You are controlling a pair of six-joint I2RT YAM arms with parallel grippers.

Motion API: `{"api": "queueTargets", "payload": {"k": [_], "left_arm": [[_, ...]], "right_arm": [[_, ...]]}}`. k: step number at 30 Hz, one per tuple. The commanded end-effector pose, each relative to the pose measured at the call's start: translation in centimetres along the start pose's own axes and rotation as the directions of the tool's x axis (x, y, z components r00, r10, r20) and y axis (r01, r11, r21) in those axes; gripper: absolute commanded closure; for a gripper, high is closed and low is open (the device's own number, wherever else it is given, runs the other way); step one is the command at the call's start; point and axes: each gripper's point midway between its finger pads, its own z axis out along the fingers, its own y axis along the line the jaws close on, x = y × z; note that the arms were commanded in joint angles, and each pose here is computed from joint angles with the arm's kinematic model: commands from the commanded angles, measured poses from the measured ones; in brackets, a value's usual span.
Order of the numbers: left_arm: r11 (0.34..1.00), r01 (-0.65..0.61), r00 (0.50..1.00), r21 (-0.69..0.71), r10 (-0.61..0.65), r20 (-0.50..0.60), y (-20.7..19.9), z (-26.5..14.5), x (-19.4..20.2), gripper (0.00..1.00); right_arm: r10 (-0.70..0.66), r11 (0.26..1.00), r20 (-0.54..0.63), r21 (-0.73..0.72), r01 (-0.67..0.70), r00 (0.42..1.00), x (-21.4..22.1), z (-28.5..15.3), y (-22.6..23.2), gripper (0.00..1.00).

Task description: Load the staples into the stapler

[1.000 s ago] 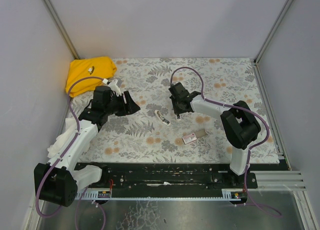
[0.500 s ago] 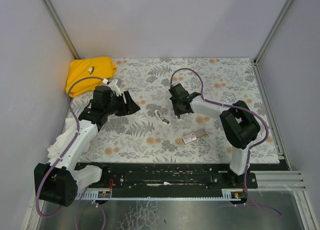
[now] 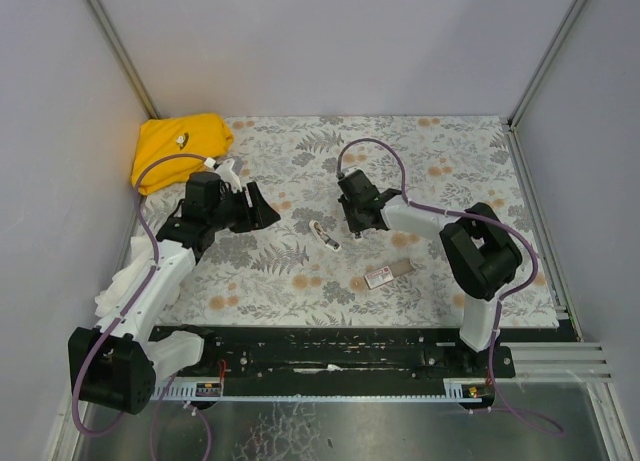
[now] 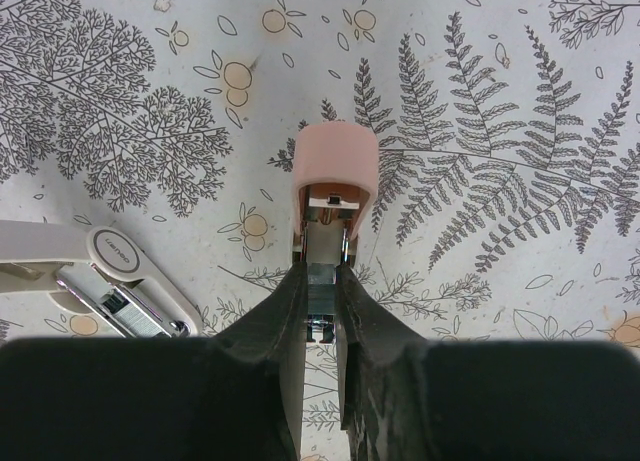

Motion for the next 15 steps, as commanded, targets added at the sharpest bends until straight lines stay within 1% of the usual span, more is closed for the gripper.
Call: {"api": "queueTargets", "payload": {"k": [1, 4, 8, 15], "left_arm": [[0.999, -0.008, 0.999, 0.037, 0.006, 0.041, -0.5, 0.2, -1.0, 0.42], [0.999, -0.006, 0.999, 0.039, 0.005, 0.039, -0.5, 0.2, -1.0, 0.42], [0.999, -0.006, 0.999, 0.041, 0.004, 0.039, -0.6, 0.2, -1.0, 0.42], [0.999, -0.005, 0.999, 0.042, 0.003, 0.041, -0.5, 0.1, -1.1, 0.42]], "right_arm": [[-0.033, 0.999, -0.019, 0.009, 0.033, 0.999, 1.5, 0.1, -0.3, 0.81], [-0.03, 1.0, -0.022, 0.009, 0.03, 0.999, 1.9, 0.0, -0.4, 0.78], [-0.022, 1.0, -0.014, 0.004, 0.022, 1.0, 1.6, -0.6, -0.3, 0.73], [-0.001, 1.0, 0.032, -0.029, 0.002, 0.999, -0.2, -2.3, 0.3, 0.62]]}}
